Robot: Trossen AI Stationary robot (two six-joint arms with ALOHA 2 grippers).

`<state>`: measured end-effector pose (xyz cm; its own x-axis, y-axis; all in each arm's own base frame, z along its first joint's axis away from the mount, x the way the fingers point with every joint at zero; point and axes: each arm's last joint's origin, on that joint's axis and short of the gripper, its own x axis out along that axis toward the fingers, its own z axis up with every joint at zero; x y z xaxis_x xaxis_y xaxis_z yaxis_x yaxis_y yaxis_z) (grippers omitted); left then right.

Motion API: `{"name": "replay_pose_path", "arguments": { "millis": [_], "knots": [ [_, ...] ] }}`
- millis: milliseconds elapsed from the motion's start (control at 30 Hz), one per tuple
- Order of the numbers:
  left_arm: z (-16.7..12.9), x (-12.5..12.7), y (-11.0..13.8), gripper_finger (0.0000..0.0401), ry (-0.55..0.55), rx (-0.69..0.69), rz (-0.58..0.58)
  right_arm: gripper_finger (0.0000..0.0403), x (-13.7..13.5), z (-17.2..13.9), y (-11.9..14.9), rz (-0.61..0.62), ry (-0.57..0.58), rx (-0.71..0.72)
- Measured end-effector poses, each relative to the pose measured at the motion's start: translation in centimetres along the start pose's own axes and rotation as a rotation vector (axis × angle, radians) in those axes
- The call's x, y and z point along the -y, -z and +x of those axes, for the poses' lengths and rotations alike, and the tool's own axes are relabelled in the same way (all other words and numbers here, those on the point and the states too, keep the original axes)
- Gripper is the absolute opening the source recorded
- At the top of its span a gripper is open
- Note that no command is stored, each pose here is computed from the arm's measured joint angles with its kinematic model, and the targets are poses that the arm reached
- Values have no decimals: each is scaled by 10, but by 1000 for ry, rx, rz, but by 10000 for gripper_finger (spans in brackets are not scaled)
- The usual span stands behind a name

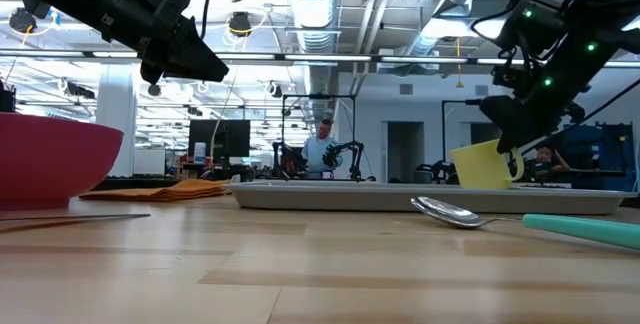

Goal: Set up tray
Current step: Put the yellow mug on top of the gray tray, then put the blue plate on top of the gray plate to the bottom left of the yellow mug

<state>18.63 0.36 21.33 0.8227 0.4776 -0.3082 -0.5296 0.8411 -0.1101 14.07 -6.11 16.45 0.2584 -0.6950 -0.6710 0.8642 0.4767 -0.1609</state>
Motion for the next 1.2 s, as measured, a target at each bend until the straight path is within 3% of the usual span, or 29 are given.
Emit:
{"name": "replay_pose_path", "arguments": {
  "millis": [233, 467, 767, 1067, 1200],
  "knots": [
    [0, 0, 0, 107, 0, 0, 0, 74, 2, 3, -5, 31, -9, 23],
    [0, 0, 0, 107, -1, 0, 0, 105, 2, 6, -9, 64, -109, -3],
    [0, 0, 0, 107, 0, 0, 0, 145, 11, 11, -12, 76, -54, -12],
    [0, 0, 0, 107, 0, 0, 0, 178, 10, 11, -10, 71, -102, -43],
    [0, 0, 0, 107, 0, 0, 0, 189, 10, 4, -22, 68, -93, -43]
  ]
}}
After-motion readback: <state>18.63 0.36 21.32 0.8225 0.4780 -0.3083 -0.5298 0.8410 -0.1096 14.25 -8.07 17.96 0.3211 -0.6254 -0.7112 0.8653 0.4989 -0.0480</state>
